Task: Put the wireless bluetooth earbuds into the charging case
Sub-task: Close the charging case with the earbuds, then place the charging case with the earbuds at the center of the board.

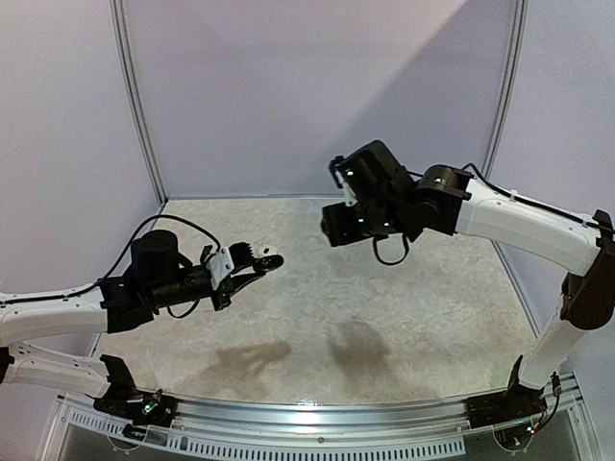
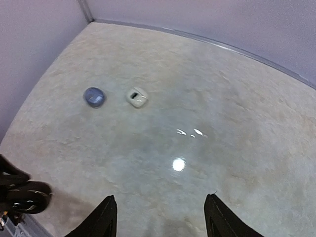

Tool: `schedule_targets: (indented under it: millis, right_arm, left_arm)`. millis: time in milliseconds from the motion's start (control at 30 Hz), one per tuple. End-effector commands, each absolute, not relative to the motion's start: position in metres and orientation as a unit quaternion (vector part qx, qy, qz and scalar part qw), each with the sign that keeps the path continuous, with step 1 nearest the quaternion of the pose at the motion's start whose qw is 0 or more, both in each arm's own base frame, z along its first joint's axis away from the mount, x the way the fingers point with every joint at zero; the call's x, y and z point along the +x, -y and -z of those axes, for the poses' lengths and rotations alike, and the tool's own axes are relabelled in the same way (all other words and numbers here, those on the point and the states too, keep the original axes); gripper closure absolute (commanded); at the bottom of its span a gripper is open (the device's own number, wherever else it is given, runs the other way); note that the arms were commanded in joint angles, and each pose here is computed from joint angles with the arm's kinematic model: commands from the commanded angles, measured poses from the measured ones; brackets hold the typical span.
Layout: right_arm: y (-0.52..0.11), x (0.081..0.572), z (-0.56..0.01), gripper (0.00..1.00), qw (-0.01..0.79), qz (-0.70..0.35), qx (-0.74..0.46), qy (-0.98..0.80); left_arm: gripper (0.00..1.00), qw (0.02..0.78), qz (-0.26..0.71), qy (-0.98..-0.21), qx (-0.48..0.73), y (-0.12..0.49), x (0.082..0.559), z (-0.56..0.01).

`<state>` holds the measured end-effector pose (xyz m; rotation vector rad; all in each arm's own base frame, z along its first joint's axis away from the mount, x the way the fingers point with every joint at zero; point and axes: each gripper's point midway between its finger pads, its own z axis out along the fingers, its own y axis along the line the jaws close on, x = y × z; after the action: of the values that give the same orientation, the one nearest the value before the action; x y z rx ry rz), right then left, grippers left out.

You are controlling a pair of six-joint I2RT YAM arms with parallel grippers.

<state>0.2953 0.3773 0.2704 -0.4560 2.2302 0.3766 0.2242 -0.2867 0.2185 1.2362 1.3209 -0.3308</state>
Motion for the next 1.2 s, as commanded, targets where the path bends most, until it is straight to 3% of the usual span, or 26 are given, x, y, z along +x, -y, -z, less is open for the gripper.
schedule_targets:
  millis: [0,67,133,167,400,467,533,633,933,1167]
  right_arm:
    - [-0.286,0.306,-0.221,0.35,0.362,-0.088,-0.046,-0.927]
    - [-0.252,0.305,-0.196,0.29,0.341,-0.095,0.006,-0.935]
    - [-0.221,0.302,-0.169,0.07,0.323,-0.101,0.049,-0.940]
    - [-0.207,0.301,-0.164,0.02,0.323,-0.110,0.075,-0.937]
    - [-0.144,0.291,-0.137,0.01,0.328,-0.119,0.156,-0.924]
    - [-0.139,0.288,-0.136,0.01,0.331,-0.116,0.157,-0.923]
    - [-0.136,0.285,-0.135,0.01,0.332,-0.112,0.154,-0.924]
    - [-0.134,0.281,-0.133,0.01,0.326,-0.107,0.149,-0.927]
    - [-0.139,0.282,-0.136,0.01,0.323,-0.122,0.152,-0.926]
    - [-0.143,0.286,-0.148,0.01,0.327,-0.125,0.145,-0.926]
  left_arm:
    - [1.00,0.485,0.261,-0.677,0.488,0.294,0.204,-0.196]
    - [1.00,0.431,0.289,-0.710,0.476,0.298,0.198,-0.187]
    - [1.00,0.372,0.330,-0.740,0.452,0.308,0.195,-0.190]
    - [1.00,0.339,0.354,-0.749,0.446,0.314,0.193,-0.193]
    - [1.00,0.117,0.365,-0.858,0.341,0.308,0.250,-0.172]
    - [1.00,0.018,0.340,-0.885,0.318,0.295,0.245,-0.153]
    - [1.00,-0.034,0.321,-0.892,0.316,0.288,0.241,-0.136]
    - [1.00,-0.060,0.310,-0.897,0.310,0.279,0.246,-0.111]
    - [1.00,-0.043,0.302,-0.918,0.255,0.259,0.288,-0.051]
    - [0.67,-0.085,0.303,-0.925,0.213,0.246,0.270,-0.016]
